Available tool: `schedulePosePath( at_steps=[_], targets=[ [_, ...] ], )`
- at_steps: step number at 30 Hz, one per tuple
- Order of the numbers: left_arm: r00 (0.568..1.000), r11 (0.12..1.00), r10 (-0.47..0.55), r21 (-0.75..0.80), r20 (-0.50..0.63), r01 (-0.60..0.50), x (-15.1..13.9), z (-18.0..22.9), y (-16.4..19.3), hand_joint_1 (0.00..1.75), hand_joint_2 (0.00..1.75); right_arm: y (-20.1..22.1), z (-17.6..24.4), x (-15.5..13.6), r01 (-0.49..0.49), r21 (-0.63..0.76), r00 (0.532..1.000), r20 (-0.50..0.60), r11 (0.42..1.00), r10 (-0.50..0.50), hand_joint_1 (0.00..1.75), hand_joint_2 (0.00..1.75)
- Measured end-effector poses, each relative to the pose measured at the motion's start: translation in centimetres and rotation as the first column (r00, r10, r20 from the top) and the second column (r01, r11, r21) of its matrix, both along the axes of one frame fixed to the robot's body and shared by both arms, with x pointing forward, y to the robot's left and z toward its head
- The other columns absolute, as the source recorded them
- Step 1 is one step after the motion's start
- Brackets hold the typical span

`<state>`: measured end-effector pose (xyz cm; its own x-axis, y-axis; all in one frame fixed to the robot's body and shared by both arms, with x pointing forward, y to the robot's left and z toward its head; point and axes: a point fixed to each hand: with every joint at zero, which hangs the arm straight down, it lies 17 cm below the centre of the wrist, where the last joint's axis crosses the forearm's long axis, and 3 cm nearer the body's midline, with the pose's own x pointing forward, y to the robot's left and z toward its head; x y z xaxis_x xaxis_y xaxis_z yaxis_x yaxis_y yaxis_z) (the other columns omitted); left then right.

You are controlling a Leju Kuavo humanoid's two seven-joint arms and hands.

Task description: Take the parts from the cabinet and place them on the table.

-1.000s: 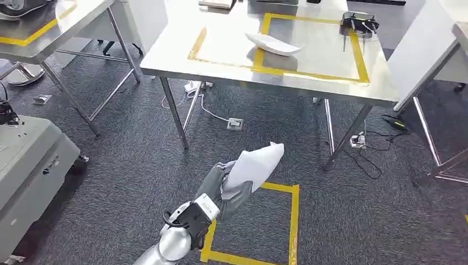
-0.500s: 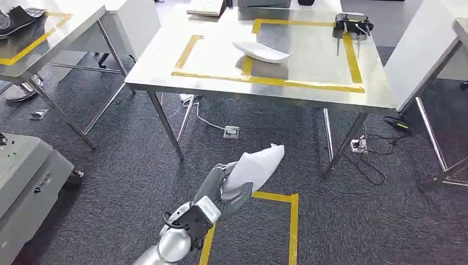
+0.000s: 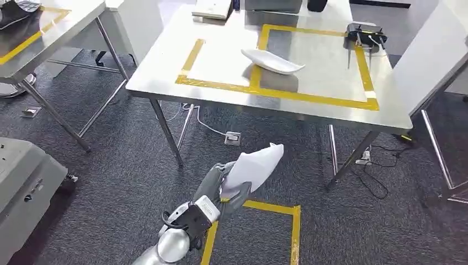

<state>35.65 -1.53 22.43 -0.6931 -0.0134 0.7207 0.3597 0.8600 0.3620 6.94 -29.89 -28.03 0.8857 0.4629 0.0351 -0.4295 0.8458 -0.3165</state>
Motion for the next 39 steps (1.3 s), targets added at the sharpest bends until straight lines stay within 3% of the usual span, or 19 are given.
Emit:
schedulePosePath(
  at_steps=[39],
  targets=[
    [0.996,0.997,0.059,0.038,0.065,-0.061,0.8,1.1,0.7,1.75,1.75,0.7,0.0,-0.1,0.005,0.015,1.0,0.001,1.0,-0.005,0.0,0.0]
  ],
)
